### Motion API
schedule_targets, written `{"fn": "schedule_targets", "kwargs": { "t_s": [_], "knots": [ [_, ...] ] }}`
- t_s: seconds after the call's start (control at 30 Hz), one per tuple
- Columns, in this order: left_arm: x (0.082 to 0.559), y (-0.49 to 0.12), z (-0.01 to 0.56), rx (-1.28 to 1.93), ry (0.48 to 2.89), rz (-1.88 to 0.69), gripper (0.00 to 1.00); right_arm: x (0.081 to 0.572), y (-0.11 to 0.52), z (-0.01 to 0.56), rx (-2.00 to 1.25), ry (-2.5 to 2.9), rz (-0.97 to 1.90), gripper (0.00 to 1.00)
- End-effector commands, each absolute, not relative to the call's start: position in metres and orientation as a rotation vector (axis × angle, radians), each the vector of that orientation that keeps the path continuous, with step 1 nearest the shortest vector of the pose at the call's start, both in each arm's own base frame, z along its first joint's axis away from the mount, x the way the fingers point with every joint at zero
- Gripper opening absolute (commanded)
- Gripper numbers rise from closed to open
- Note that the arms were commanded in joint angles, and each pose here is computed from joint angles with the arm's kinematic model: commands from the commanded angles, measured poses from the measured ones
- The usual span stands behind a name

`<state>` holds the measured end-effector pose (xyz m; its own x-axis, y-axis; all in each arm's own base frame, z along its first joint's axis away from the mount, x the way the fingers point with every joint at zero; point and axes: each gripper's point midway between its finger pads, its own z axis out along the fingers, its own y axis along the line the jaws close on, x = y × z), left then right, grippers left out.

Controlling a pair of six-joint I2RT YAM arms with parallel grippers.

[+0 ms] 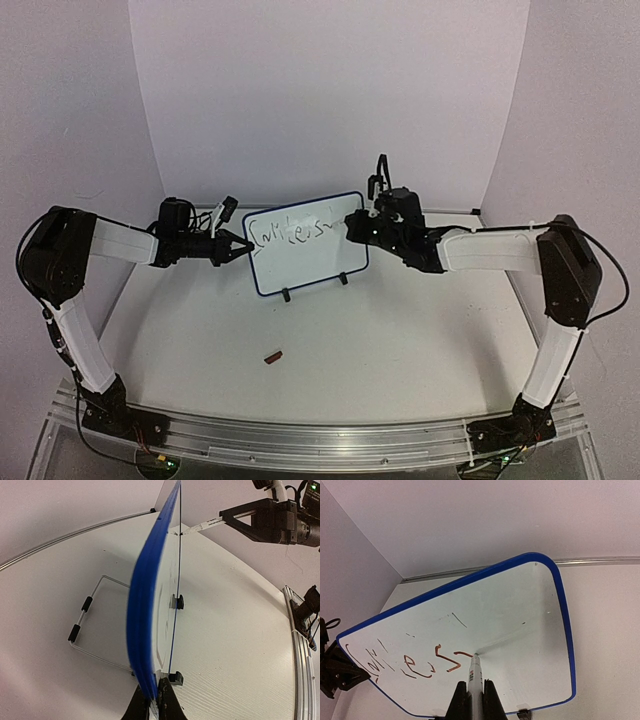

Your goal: Write a sentence on the whiteboard

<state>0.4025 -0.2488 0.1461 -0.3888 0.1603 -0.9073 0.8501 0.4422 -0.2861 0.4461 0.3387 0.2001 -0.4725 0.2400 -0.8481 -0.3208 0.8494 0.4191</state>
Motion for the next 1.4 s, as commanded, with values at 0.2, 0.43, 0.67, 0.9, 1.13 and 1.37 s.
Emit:
{"fn": "schedule_targets", "kwargs": {
  "t_s": [0.2, 0.43, 0.67, 0.9, 1.13, 1.37],
  "knots": [
    [0.409, -0.24, 0.126, 0.859, 1.901, -0.879, 0.0, 0.443, 0.34, 0.258, -0.072, 1.825, 0.754, 0.0],
    [0.409, -0.241, 0.126, 0.861, 1.9, -0.878, 0.0, 0.451, 0.349, 0.251, -0.082, 1.836, 0.754, 0.0],
    [0.409, -0.24, 0.126, 0.861, 1.901, -0.879, 0.0, 0.456, 0.35, 0.244, -0.079, 1.852, 0.739, 0.0],
    [0.409, -0.24, 0.127, 0.86, 1.899, -0.876, 0.0, 0.458, 0.349, 0.232, -0.075, 1.883, 0.72, 0.0],
    [0.409, -0.24, 0.127, 0.86, 1.899, -0.876, 0.0, 0.455, 0.347, 0.221, -0.074, 1.912, 0.714, 0.0],
    [0.409, -0.24, 0.126, 0.861, 1.9, -0.876, 0.0, 0.452, 0.348, 0.207, -0.075, 1.949, 0.721, 0.0]
  ]
}}
